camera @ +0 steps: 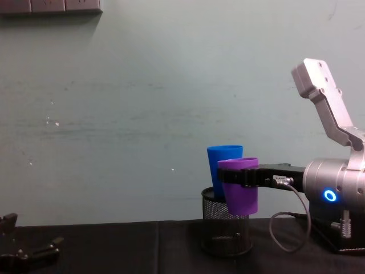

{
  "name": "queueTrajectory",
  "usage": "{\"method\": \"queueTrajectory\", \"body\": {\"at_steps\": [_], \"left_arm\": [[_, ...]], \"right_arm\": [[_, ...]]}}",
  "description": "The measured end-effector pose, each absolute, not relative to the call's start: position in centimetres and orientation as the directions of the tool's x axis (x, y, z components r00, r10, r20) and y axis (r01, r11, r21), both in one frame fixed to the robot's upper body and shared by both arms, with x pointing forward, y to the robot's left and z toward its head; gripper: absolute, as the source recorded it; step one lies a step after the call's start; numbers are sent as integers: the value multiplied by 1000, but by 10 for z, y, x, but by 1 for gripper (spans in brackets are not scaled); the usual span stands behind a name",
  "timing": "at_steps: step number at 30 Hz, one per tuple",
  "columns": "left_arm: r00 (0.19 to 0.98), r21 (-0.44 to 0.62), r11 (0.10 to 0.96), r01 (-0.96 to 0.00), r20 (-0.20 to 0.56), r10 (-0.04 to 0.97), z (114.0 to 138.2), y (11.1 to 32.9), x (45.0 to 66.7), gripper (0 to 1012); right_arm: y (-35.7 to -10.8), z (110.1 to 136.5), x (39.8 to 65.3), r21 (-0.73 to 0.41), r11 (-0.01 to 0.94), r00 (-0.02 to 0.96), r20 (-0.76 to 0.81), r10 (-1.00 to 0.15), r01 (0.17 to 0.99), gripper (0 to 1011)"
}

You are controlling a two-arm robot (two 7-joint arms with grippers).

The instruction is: Pick up one cup with a gripper and tap it against the other cup.

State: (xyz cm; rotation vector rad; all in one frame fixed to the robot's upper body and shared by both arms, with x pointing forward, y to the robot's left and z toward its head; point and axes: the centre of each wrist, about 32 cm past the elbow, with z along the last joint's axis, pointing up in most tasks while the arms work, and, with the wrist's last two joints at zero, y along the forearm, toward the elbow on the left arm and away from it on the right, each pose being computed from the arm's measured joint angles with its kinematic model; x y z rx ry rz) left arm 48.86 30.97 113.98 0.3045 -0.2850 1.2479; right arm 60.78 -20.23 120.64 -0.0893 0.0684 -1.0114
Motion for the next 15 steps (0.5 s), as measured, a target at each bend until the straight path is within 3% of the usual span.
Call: {"method": "queueTrajectory", "body": {"at_steps": [15], "left_arm": [[292, 70, 287, -955, 374, 880, 1140, 310, 489, 1000]], "right_arm": [[-202, 1206, 608, -106, 528, 529, -16, -848, 843, 730]]}}
